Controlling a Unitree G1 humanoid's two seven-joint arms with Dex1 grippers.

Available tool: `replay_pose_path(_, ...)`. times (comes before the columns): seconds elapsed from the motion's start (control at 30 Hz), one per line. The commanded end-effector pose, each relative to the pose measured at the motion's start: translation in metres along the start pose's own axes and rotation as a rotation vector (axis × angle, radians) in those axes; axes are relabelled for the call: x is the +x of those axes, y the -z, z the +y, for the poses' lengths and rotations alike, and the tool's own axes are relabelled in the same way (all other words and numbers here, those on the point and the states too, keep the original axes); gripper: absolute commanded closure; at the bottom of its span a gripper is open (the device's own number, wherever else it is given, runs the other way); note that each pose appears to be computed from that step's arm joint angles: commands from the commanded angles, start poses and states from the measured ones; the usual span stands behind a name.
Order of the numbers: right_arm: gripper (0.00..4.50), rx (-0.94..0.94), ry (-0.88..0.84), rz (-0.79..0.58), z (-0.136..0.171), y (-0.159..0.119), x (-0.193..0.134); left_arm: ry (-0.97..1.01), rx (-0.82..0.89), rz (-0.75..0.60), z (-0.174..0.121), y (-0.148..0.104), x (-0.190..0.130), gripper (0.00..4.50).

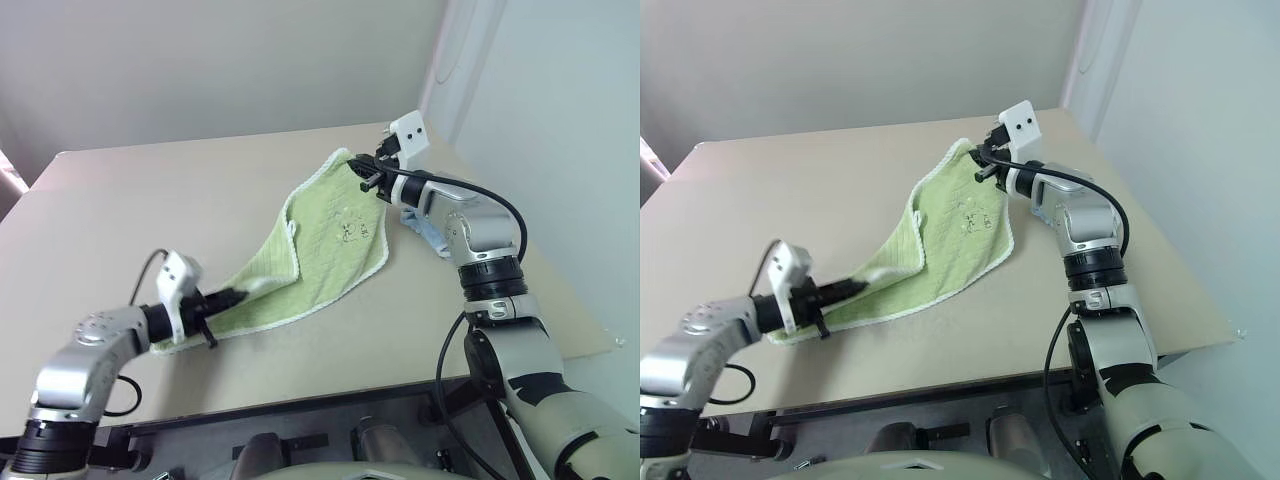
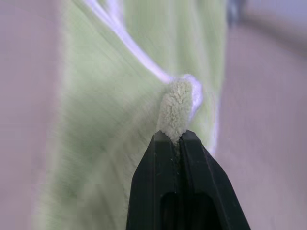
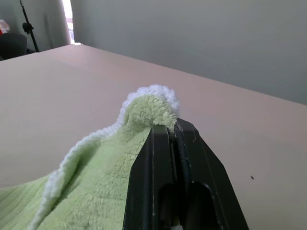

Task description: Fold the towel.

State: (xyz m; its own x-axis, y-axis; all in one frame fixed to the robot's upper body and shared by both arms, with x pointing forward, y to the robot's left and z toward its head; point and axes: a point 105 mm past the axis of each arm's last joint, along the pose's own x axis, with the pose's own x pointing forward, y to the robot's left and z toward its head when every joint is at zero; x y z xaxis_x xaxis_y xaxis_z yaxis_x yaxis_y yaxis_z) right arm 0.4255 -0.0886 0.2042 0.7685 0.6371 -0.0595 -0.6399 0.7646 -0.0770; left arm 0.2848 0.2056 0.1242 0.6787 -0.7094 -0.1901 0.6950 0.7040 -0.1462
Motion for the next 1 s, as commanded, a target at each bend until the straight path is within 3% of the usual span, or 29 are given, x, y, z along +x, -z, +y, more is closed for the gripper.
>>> replay_pose_path(0.03,4.50,-0.046,0.034,-0.063,-0.008,-0.020,0.002,-0.128,-0.037,-0.145,0.034,-0.043,-0.023,4.47)
replay_pose_path(0.2,4.50,-0.047,0.153,-0.092,-0.038,-0.023,0.002,-0.307,-0.121,-0.301,0.085,-0.086,-0.044,4.47)
replay_pose_path(0.3,4.50,-0.036,0.227,-0.107,-0.055,-0.022,0.002,-0.385,-0.159,-0.328,0.110,-0.097,-0.047,4.47)
replay_pose_path(0.57,4.50,0.068,0.360,-0.157,-0.082,-0.025,0.004,-0.576,-0.091,-0.331,0.162,-0.115,-0.019,4.47)
replay_pose_path(0.7,4.50,0.118,0.409,-0.225,-0.085,-0.043,0.008,-0.607,0.043,-0.484,0.163,-0.153,-0.005,4.47)
replay_pose_path(0.8,4.50,0.131,0.440,-0.286,-0.086,-0.061,0.009,-0.638,0.133,-0.465,0.162,-0.169,-0.001,4.47)
replay_pose_path(1.0,4.50,0.085,0.356,-0.326,-0.076,-0.055,0.010,-0.638,0.220,-0.413,0.165,-0.161,-0.015,4.47)
